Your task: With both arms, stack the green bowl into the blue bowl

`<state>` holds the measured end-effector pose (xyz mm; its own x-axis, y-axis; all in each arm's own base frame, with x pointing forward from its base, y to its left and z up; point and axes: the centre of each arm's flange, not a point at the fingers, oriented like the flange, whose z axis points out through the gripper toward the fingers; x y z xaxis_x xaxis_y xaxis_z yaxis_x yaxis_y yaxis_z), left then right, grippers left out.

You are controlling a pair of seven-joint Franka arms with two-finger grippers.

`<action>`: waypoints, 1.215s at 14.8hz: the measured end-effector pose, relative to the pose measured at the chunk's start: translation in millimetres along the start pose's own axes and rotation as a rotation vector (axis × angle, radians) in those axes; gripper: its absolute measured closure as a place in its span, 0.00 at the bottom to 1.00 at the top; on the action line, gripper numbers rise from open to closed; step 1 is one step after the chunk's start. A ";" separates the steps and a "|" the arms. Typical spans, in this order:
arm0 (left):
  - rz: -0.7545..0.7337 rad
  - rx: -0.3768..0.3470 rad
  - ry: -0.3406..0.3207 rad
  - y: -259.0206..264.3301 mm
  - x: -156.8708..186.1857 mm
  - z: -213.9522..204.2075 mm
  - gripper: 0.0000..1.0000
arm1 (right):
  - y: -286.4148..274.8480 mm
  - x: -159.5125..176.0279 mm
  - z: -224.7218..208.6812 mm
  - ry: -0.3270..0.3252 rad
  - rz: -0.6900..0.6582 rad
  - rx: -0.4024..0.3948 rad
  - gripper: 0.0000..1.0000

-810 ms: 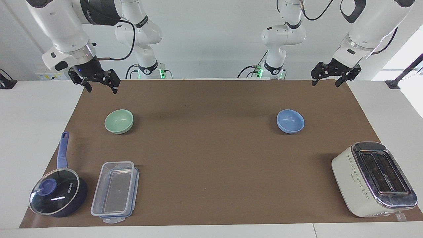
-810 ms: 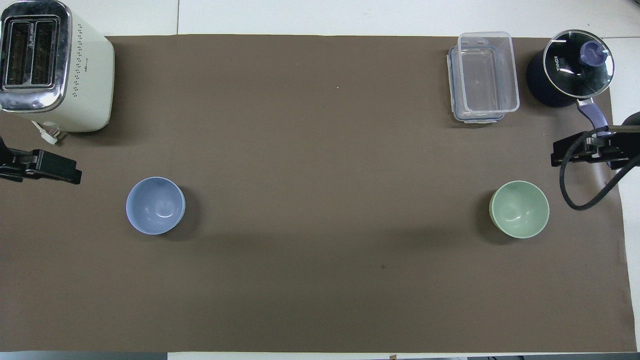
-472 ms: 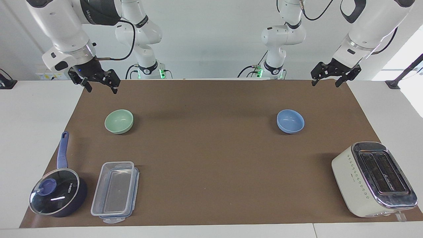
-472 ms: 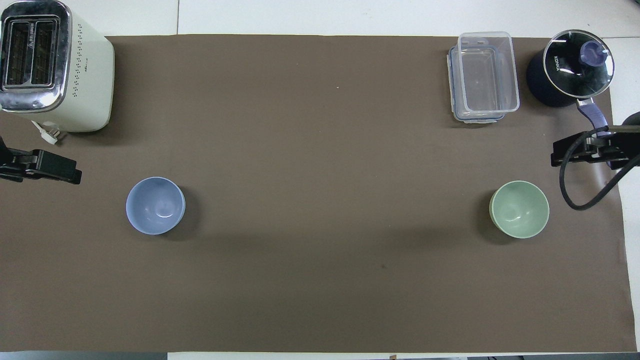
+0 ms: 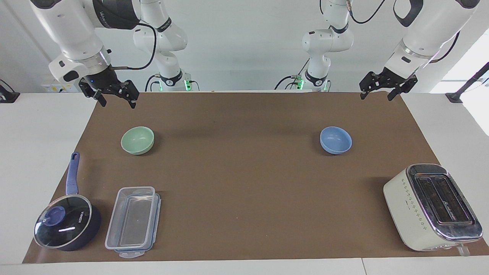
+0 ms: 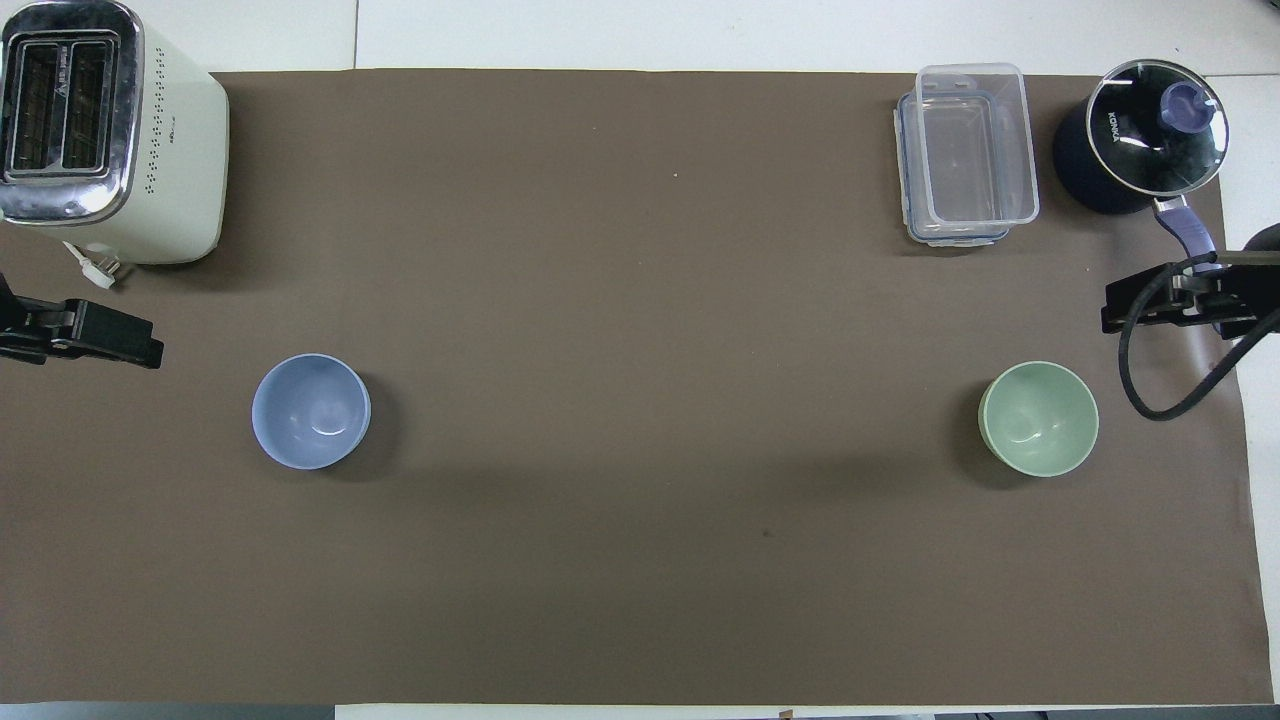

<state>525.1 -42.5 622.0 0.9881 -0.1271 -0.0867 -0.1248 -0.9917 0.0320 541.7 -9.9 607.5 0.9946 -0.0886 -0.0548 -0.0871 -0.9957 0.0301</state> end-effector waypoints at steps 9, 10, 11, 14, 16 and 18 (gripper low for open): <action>-0.046 0.002 0.016 -22.7 -2.0 125.8 0.00 | -2.8 -0.3 0.8 -0.002 -0.005 0.000 0.00; -0.048 0.003 0.014 -24.6 -6.7 157.2 0.00 | -2.8 -0.3 1.0 -0.002 -0.005 0.000 0.00; -0.044 0.004 0.012 -24.5 -10.5 183.5 0.00 | -2.8 -0.4 1.7 -0.004 -0.005 0.000 0.00; -0.027 0.004 0.007 -23.2 -16.1 231.4 0.00 | -0.2 -1.4 10.4 -0.009 -0.001 0.000 0.00; 0.004 0.004 0.008 -23.7 -13.1 244.3 0.03 | 8.8 -3.5 24.4 0.003 -0.002 0.002 0.00; 0.037 0.002 0.003 -24.4 -8.9 254.6 0.10 | 18.9 -8.1 43.8 0.029 0.000 0.006 0.00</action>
<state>496.4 -22.4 368.5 0.9831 -0.1637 -0.0823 -0.1615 -0.9863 0.0332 529.5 -29.0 564.8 0.9958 -0.0883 -0.0256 -0.0877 -0.9959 0.0244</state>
